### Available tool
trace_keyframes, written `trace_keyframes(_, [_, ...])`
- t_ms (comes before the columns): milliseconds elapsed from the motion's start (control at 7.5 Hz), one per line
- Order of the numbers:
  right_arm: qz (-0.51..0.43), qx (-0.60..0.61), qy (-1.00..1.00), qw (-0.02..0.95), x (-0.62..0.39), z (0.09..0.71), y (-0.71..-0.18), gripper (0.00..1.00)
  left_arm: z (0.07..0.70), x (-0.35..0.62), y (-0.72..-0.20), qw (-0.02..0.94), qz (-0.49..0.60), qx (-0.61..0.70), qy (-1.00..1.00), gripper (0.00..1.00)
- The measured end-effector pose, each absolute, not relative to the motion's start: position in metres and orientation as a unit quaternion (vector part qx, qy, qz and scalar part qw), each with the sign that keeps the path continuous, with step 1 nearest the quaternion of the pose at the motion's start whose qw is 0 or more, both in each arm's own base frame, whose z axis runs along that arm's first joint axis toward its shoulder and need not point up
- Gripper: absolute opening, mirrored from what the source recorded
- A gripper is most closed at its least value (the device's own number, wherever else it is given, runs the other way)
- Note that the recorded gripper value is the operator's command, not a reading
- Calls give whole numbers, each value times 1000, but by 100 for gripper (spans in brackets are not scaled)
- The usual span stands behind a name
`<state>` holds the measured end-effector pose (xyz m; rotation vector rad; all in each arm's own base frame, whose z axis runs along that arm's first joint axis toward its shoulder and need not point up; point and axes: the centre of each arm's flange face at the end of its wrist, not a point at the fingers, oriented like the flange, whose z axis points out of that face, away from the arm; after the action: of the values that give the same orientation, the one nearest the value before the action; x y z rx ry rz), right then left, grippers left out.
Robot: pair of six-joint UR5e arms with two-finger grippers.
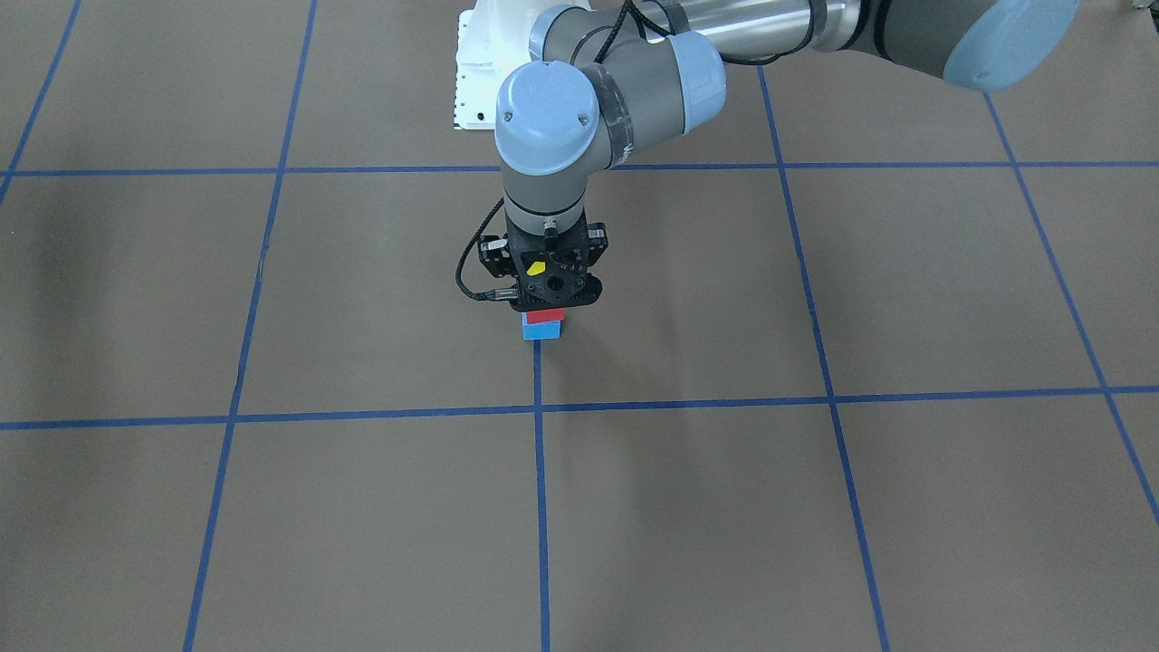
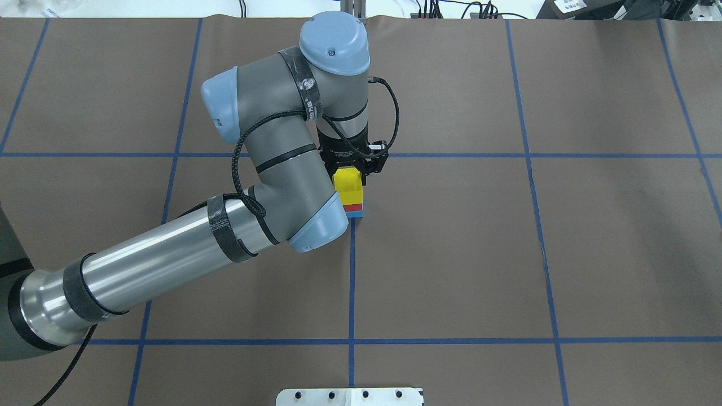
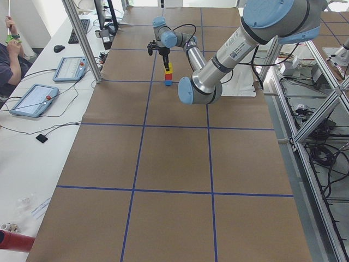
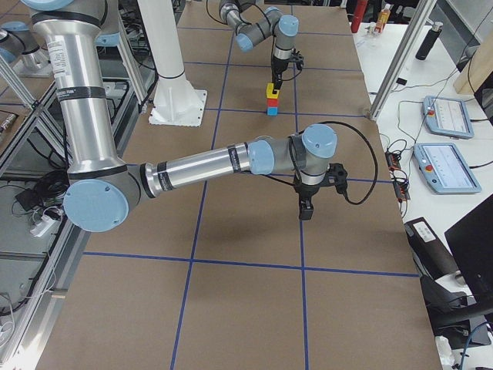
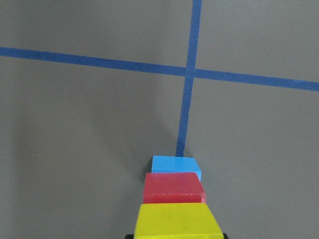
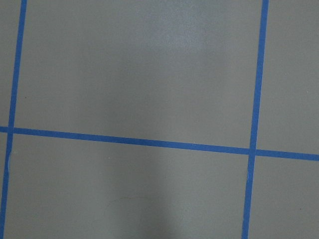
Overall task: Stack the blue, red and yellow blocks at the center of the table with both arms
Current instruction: 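Lower the yellow cube onto the red cube with the left gripper, then open the left gripper and withdraw it from the stack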
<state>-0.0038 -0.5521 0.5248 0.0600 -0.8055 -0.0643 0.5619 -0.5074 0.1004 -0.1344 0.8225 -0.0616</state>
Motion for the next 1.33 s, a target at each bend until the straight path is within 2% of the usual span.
trace_keyframes(533, [-32, 31, -393, 919, -4, 523, -552, 100, 87, 547, -508, 908, -31, -51, 414, 100])
trace_keyframes(800, [-34, 38, -391, 919, -3, 516, -551, 100, 89, 484, -503, 897, -36, -20, 440, 100])
trace_keyframes(933, [-32, 39, -390, 919, -2, 516, -551, 100, 128, 444, -493, 898, -31, -2, 439, 100])
trace_keyframes(1333, [-21, 31, -382, 923, 7, 531, -543, 100, 326, 275, -488, 923, 14, 95, 372, 100])
